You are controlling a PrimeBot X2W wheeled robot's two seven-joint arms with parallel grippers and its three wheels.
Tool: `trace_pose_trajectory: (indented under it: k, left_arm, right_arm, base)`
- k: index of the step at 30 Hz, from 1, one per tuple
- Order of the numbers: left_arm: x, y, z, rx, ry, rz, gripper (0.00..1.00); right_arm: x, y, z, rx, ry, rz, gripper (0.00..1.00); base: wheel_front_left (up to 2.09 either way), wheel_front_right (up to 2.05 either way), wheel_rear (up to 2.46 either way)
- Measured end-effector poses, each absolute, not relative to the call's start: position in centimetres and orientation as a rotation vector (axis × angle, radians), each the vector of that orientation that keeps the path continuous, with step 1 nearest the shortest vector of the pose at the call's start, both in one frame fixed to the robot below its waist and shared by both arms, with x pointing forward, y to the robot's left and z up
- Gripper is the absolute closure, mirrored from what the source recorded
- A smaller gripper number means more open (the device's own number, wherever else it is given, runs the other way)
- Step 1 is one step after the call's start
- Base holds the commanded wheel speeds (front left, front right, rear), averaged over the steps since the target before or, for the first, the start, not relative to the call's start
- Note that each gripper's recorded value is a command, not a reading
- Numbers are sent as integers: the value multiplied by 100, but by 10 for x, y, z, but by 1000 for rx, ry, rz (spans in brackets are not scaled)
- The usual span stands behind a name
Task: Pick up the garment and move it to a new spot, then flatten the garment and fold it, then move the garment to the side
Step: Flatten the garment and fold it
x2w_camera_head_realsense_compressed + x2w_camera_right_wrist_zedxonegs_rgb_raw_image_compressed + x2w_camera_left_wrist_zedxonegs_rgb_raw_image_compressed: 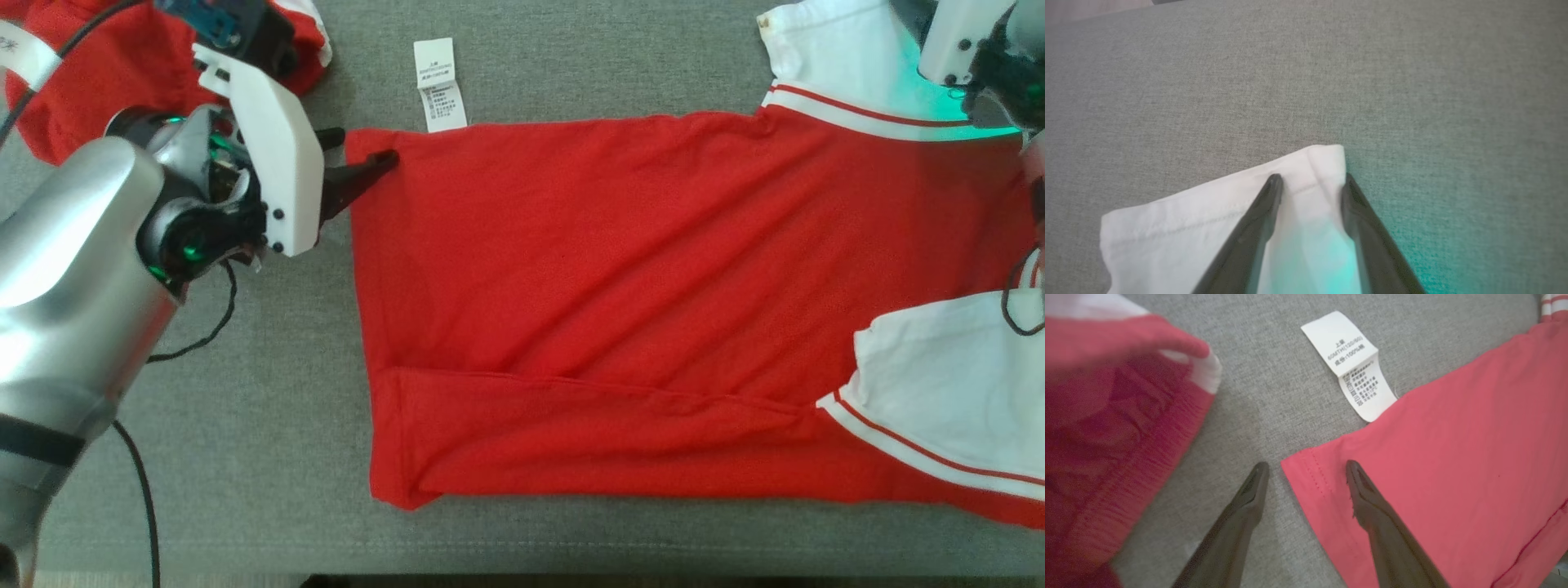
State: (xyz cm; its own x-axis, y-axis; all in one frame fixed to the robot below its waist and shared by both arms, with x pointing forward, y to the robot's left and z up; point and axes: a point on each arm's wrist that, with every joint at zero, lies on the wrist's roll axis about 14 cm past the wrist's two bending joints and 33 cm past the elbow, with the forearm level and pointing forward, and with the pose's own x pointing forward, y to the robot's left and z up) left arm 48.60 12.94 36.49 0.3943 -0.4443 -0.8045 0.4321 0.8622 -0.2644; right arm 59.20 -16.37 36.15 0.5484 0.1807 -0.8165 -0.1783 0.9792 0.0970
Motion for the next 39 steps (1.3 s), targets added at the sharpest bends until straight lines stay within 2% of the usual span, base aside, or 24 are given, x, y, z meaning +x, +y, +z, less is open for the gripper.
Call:
trace_pose_trajectory:
  k: [1,2,3,4,18,27,34,39]
  left_arm:
    - [486,130,364,-14,1026,-559,13]
    - [487,130,364,-13,1026,-561,63]
    - [487,130,364,-12,1026,-560,97]
    - [488,131,364,-11,1026,-558,100]
    - [486,136,374,2,986,-530,100]
    - [490,135,394,32,917,-530,100]
    - [475,139,394,27,936,-519,100]
    - [466,141,405,40,932,-517,100]
  right_arm:
    - [593,-163,362,0,968,217,100]
    - [594,-162,362,-11,963,222,100]
    - [596,-161,363,-17,954,224,100]
    - [596,-160,363,-21,941,226,100]
    - [603,-189,391,-34,725,139,100]
    - [596,-202,411,-70,672,112,100]
    - [592,-202,443,-45,585,115,100]
    - [573,-200,453,-46,588,140,100]
  base:
    - [0,0,0]
    - [0,0,0]
    - [0,0,0]
    - [0,0,0]
    - [0,0,0]
    - [0,0,0]
    - [0,0,0]
    - [0,0,0]
